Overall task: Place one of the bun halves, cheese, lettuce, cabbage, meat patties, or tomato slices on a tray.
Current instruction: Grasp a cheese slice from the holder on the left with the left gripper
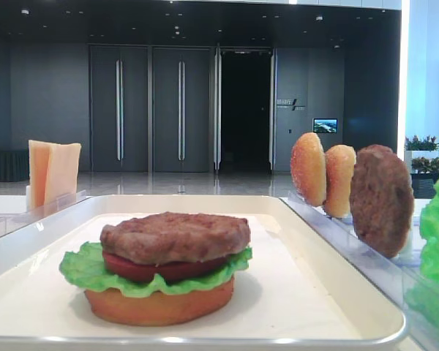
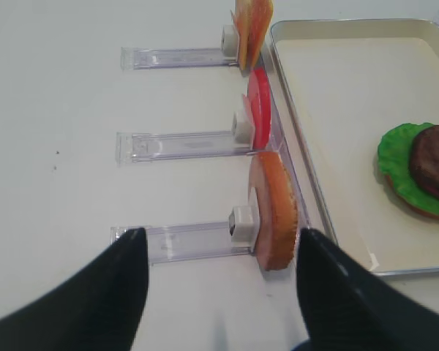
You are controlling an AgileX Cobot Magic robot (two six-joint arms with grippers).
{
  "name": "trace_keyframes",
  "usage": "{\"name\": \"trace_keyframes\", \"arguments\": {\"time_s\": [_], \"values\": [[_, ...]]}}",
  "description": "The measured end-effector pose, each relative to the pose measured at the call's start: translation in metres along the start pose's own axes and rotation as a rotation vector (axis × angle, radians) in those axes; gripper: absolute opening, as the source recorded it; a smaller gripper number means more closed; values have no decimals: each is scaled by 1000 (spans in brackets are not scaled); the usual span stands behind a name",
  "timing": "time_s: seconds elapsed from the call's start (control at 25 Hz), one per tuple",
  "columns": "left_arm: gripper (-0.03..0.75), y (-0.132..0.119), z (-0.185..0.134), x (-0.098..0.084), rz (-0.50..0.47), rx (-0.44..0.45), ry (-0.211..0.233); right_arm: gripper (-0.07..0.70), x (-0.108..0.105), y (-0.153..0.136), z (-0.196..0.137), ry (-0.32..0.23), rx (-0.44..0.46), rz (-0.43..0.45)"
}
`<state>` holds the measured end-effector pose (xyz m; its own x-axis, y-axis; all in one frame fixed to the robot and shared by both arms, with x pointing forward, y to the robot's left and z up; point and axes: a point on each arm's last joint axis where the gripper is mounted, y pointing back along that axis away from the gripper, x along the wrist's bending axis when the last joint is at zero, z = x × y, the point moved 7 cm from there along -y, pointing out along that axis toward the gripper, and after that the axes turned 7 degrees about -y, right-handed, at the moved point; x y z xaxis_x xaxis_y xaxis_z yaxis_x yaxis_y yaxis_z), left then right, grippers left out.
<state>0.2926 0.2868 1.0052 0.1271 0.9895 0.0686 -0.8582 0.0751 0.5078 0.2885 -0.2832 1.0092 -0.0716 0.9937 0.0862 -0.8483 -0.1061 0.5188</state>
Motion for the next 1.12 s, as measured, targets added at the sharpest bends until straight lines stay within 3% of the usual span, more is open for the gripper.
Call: {"name": "trace_keyframes", "arguments": {"time_s": [0.64,1.12], "values": [[453,2,1,0,-1,6,2,482,0,0,0,0,0,0],[453,-12,46,7,-27,198,44,482,0,0,0,0,0,0]]}}
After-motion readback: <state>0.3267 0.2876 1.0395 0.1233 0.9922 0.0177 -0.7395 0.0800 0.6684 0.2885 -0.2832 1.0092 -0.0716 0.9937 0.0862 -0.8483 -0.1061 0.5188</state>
